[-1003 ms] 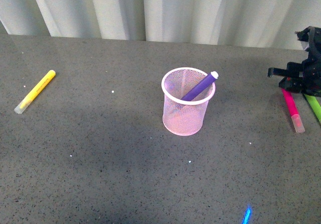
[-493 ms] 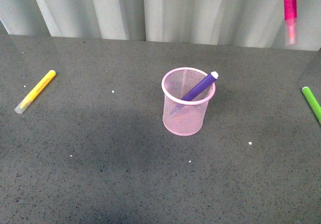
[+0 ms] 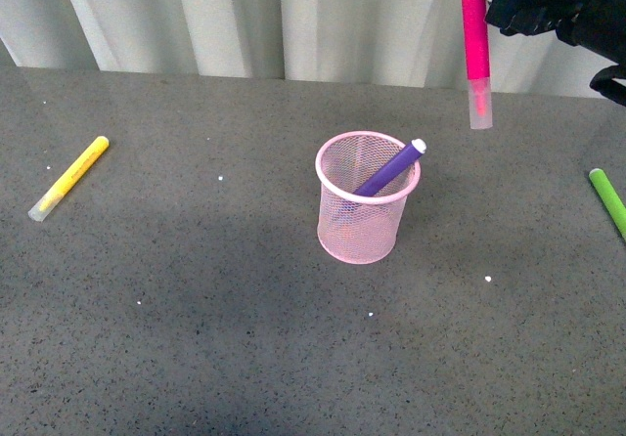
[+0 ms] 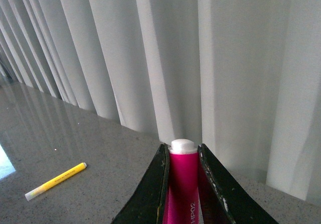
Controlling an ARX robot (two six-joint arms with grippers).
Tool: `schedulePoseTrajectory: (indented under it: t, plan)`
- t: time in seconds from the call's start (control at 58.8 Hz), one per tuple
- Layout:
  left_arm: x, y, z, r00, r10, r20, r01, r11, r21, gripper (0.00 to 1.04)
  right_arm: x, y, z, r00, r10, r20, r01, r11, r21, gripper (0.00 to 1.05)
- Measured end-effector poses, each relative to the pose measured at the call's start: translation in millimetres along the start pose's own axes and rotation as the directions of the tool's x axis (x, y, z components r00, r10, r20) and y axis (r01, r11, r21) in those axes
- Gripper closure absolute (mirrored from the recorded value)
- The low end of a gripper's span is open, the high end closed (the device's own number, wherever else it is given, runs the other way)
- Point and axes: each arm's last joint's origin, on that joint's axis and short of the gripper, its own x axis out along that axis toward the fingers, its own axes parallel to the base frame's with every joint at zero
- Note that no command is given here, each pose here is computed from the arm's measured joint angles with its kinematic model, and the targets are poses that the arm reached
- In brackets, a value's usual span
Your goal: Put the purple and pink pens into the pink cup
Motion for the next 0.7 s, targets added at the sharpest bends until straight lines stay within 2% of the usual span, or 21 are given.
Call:
schedulePoseTrajectory:
  t: [0.408,0.697]
  plan:
    - [0,0,0,1.000,0.000,0.000,0.000,1.000,0.000,0.07,64,18,-8,0.997,0.079,-0.005,-0.078,0.994,0.082,0.93]
    - [0,0,0,1.000,0.000,0.000,0.000,1.000,0.000,0.07,62,29,-14,0.993,0.115,-0.008,-0.114,0.989,0.097,0.93]
